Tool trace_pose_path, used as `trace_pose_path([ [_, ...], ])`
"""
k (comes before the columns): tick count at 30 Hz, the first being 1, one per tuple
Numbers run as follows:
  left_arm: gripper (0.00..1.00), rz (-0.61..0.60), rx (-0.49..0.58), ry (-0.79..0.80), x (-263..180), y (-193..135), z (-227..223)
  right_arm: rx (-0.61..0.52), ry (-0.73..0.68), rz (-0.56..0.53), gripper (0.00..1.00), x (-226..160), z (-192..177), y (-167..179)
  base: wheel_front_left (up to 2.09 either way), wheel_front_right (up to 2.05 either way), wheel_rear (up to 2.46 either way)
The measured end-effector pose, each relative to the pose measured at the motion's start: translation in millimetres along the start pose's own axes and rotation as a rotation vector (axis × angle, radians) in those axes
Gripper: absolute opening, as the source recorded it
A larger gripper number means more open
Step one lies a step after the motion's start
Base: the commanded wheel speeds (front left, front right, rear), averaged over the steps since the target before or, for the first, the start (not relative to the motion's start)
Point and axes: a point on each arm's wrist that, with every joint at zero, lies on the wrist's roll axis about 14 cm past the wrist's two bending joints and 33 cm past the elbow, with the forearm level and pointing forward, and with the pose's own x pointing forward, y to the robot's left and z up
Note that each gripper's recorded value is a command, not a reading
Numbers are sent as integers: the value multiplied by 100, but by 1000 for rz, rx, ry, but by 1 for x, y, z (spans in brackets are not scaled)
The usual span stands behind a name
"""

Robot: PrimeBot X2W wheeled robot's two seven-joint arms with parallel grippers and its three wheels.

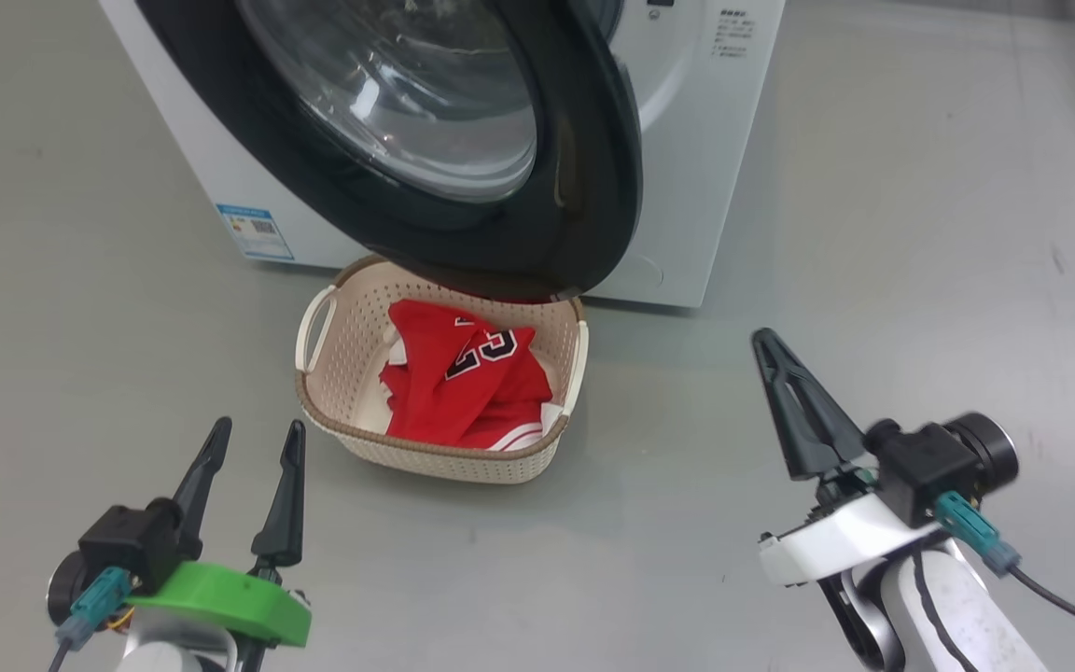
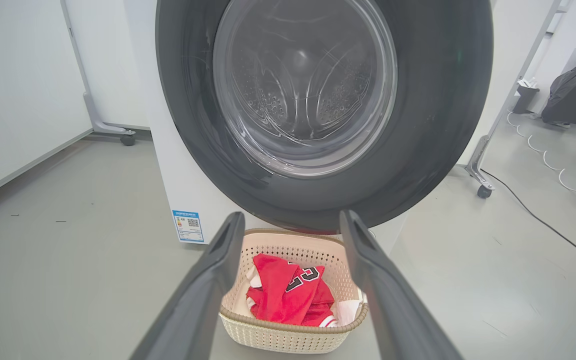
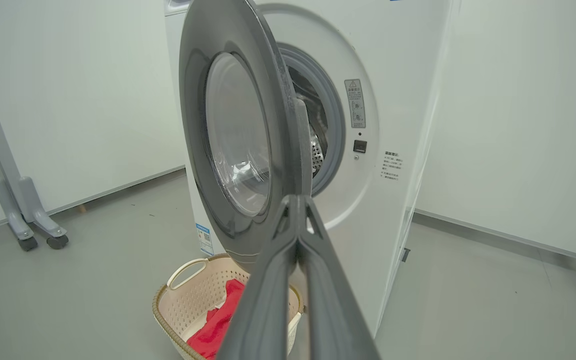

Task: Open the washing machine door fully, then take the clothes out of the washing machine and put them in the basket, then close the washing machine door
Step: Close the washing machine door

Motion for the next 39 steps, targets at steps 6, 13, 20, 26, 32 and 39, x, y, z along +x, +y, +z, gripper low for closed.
trace_pose_path([
  [6,100,4,-15,-7,13,-1,1,-47,35,133,0,30,-11,20,0,0,0],
  [13,100,40,-22,-10,21,9,0,-84,61,276,0,65,-24,40,0,0,0],
  [20,100,92,-20,-3,25,25,-3,-94,92,363,0,94,-44,48,0,0,0],
  [26,100,136,-19,1,29,38,-5,-79,116,388,0,116,-62,44,0,0,0],
  [32,100,189,-7,21,27,55,-11,-46,129,377,0,136,-77,34,0,0,0],
  [39,100,215,-2,46,26,65,-19,-26,145,349,0,148,-92,22,0,0,0],
])
